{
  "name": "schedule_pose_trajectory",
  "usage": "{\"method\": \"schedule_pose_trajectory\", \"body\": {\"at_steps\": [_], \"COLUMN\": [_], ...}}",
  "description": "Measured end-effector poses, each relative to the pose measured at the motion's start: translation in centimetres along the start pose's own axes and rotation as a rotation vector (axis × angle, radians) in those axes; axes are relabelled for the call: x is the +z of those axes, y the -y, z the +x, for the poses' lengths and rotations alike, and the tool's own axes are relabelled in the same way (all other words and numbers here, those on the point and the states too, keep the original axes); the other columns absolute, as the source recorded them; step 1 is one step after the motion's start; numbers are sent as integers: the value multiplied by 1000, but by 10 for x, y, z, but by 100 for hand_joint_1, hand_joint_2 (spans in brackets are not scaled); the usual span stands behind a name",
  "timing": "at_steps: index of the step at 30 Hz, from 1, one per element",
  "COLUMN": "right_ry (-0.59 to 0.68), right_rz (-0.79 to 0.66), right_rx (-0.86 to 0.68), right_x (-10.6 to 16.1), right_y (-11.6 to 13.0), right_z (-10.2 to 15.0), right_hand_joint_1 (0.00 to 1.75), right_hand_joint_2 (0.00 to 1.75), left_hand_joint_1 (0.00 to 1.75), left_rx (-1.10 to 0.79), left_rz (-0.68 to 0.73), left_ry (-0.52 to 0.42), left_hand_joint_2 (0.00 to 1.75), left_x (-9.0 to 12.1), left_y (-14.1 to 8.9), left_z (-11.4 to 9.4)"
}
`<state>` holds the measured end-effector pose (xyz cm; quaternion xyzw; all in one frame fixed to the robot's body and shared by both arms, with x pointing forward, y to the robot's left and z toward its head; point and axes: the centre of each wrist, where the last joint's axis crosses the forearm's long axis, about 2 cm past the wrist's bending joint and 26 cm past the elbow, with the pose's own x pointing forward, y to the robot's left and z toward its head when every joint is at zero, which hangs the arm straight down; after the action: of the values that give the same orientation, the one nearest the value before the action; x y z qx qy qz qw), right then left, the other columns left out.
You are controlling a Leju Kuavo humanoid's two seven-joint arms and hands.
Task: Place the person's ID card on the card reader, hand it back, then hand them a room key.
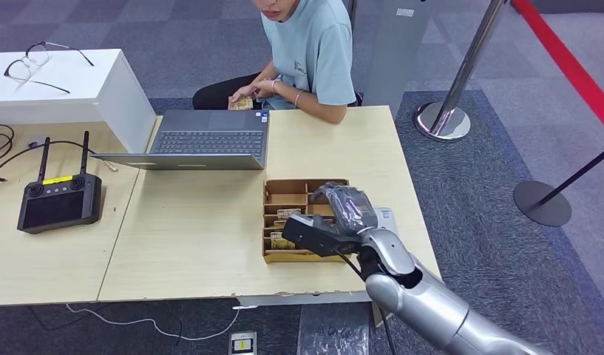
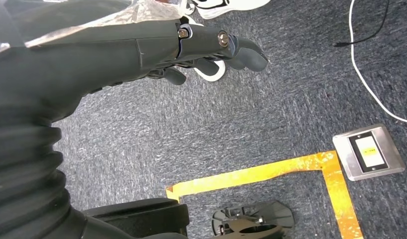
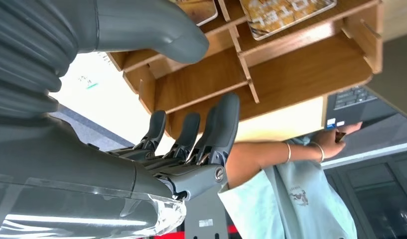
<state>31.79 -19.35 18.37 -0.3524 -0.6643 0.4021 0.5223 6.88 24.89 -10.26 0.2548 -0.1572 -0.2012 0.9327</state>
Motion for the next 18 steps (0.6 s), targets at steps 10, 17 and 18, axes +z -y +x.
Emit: {"method": "schedule_pose_trajectory", "body": {"at_steps": [10,17,18], "right_ry": [-17,-37,-38], "right_rz": [40,67,70], "right_rx": [-25,-28,-27], "right_x": [0,1,1], "right_y": [-2,-9,-10], "right_z": [-1,-7,-8], "right_hand_joint_1": [88,87,88], "right_hand_joint_2": [175,175,175], "left_hand_joint_1": [0,0,0], "left_rx": [-9,-12,-12], "left_rz": [0,0,0], "left_ry": [3,2,2], "left_hand_joint_2": [175,175,175], "left_x": [0,0,0], "left_y": [0,0,0], "left_z": [0,0,0]}}
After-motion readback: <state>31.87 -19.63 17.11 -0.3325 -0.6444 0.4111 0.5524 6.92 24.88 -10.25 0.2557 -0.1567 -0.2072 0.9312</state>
